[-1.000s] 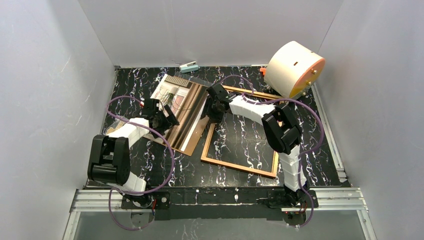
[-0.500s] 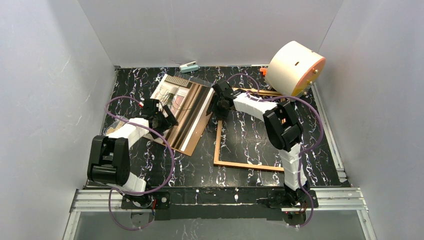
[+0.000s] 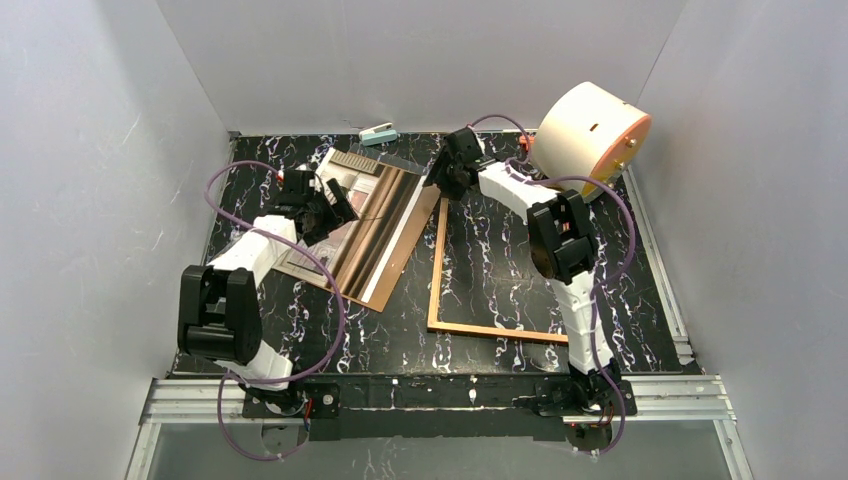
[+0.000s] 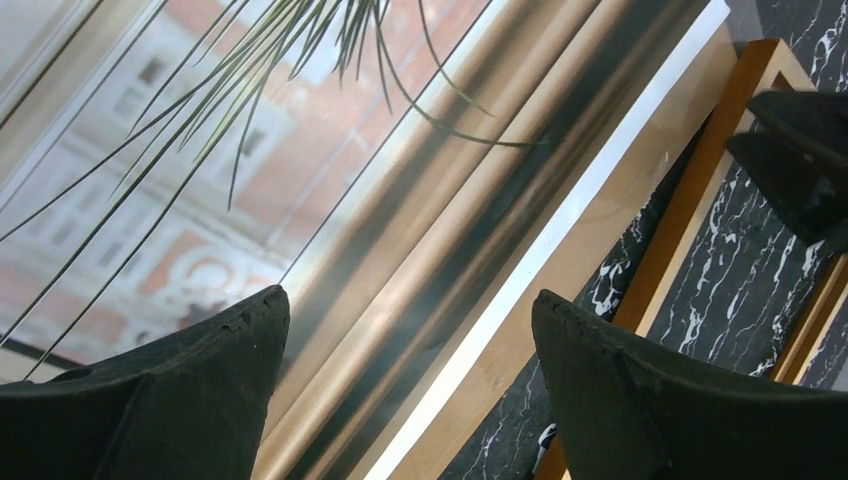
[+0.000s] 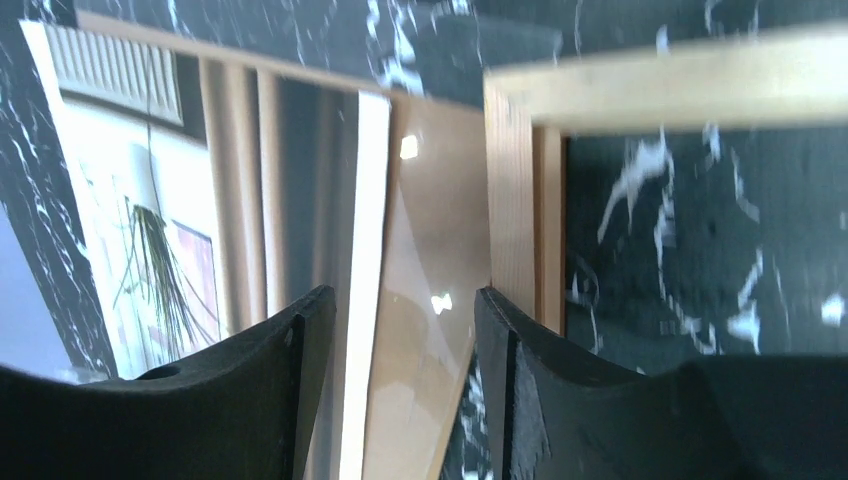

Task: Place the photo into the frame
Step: Pick up the photo frame item at the center of the board.

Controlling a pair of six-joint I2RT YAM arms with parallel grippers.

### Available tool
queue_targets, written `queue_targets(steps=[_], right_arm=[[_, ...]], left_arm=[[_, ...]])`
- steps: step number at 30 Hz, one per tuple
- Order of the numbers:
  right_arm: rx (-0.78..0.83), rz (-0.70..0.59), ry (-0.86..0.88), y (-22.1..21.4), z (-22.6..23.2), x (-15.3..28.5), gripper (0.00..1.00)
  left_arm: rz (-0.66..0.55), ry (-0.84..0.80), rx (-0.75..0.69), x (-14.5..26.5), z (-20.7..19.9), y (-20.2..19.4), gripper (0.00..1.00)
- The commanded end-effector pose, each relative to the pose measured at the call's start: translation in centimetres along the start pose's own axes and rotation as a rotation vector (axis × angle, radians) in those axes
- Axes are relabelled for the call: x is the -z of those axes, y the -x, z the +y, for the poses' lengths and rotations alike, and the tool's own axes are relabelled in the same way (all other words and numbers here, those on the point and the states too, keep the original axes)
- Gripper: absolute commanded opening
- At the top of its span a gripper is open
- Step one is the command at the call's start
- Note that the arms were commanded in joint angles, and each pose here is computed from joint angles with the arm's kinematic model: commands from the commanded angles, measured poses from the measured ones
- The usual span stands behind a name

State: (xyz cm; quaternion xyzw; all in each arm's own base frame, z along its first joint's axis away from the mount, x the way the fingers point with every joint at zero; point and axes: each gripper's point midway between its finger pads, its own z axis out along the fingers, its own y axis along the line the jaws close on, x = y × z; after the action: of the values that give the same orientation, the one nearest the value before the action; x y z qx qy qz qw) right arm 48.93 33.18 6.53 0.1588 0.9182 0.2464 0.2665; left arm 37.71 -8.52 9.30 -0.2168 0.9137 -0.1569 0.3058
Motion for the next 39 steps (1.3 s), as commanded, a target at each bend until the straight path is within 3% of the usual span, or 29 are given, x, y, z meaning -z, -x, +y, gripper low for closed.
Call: queue_targets(steps=[1,7,14,21,34,39], right_arm=[[0.092,-0.053,0.081,2.3,1.4,-2.5,0.62],[0.157,-0.057,0.099,2.8,1.5,-4.0,0.62],[0.116,-0.105,-0.168,3.7,-3.6,-4.3,0.61],[0.114,-0.123,-0.222,4.1,-4.5,-4.1,0.61],[0.019,-0.055,-0.174,2.5,-3.7,-5.4,0.61],[-0.026,-0.026,0.003,2.2,-1.1,-4.7,0.59]], left_arm=[[0.018,-0.022,-0.019,-0.9,-0.6,0.6,0.89],[0.036,-0.041,-0.011,-2.6,-0.9,0.5,0.89],[0.035,-0.029,0.034,-4.0,-0.6,0.4,0.88],[0.033,0.054,0.045,-4.7,0.9,0.3,0.88],[0.032,0.068,0.038,-4.7,1.3,0.2,0.88],[0.043,0.086,0.035,-4.9,1.6,0.1,0.87]])
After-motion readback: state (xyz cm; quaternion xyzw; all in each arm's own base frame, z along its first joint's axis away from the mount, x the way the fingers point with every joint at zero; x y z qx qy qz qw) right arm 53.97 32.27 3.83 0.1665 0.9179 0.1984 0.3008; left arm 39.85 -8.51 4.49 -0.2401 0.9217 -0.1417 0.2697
